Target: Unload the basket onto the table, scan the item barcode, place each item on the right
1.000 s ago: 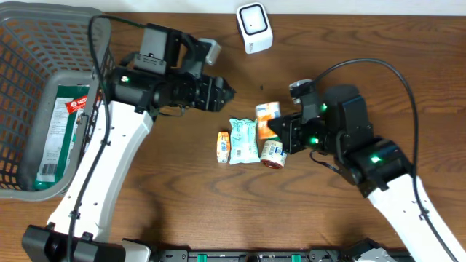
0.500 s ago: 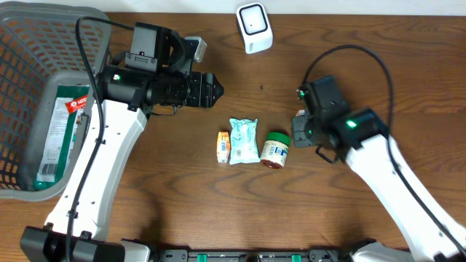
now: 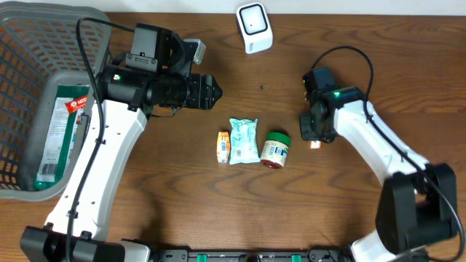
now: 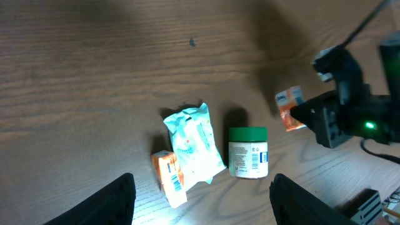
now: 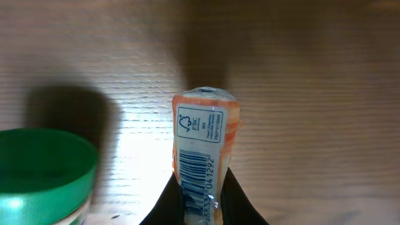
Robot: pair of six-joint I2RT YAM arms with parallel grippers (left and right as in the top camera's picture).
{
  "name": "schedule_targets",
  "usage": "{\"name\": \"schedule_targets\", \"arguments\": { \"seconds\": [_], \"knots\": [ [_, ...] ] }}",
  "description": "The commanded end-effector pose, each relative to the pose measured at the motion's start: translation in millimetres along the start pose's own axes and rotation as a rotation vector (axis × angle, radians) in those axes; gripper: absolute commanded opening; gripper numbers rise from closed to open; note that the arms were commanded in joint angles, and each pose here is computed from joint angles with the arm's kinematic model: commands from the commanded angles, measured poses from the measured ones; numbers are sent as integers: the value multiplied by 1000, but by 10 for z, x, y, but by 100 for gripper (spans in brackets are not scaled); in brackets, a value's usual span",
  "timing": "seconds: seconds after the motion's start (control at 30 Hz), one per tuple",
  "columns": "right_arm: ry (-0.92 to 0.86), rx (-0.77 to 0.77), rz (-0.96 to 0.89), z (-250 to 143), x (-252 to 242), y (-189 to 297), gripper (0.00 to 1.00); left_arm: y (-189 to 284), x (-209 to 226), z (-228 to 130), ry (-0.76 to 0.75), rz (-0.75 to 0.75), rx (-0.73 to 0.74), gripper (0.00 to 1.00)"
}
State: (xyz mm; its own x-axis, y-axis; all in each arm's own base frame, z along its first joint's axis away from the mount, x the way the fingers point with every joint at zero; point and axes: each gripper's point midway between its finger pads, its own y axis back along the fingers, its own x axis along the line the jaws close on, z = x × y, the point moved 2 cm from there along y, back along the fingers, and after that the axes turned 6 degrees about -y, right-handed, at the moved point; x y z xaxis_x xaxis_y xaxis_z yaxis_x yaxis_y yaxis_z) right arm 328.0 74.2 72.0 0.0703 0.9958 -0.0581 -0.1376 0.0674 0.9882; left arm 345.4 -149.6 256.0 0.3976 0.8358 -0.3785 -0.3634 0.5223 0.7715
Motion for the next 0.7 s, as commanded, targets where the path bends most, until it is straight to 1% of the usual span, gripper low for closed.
{"name": "schedule_targets", "arguments": {
  "seconds": [0.0, 0.07, 0.1, 0.13, 0.23, 0.3, 0.4, 0.5, 0.6, 0.67],
  "knots": [
    [46, 64, 63, -49, 78, -144, 2, -22, 29, -13, 6, 11, 9, 70],
    [47, 77, 60, -55, 84, -207, 3, -22, 29, -14, 6, 11, 9, 69],
    [47, 79, 62, -54, 90, -222, 5, -22, 29, -13, 6, 11, 9, 69],
    [48, 78, 63, -50, 96, -229, 11, -22, 29, -14, 6, 11, 9, 70],
    [53, 74, 65, -42, 103, -231, 44, -22, 29, -14, 6, 11, 9, 69],
    [53, 75, 64, -44, 101, -231, 64, -22, 30, -15, 6, 11, 9, 70],
    [56, 77, 64, -48, 98, -218, 82, -22, 29, -14, 6, 11, 9, 70],
    [66, 72, 64, -8, 94, -148, 91, -22, 29, -14, 6, 11, 9, 70],
    [67, 54, 65, 87, 81, 45, 94, -21, 31, -13, 6, 12, 9, 70],
    [58, 35, 70, 181, 63, 226, 95, -18, 47, -10, 7, 23, 7, 70]
  ]
}}
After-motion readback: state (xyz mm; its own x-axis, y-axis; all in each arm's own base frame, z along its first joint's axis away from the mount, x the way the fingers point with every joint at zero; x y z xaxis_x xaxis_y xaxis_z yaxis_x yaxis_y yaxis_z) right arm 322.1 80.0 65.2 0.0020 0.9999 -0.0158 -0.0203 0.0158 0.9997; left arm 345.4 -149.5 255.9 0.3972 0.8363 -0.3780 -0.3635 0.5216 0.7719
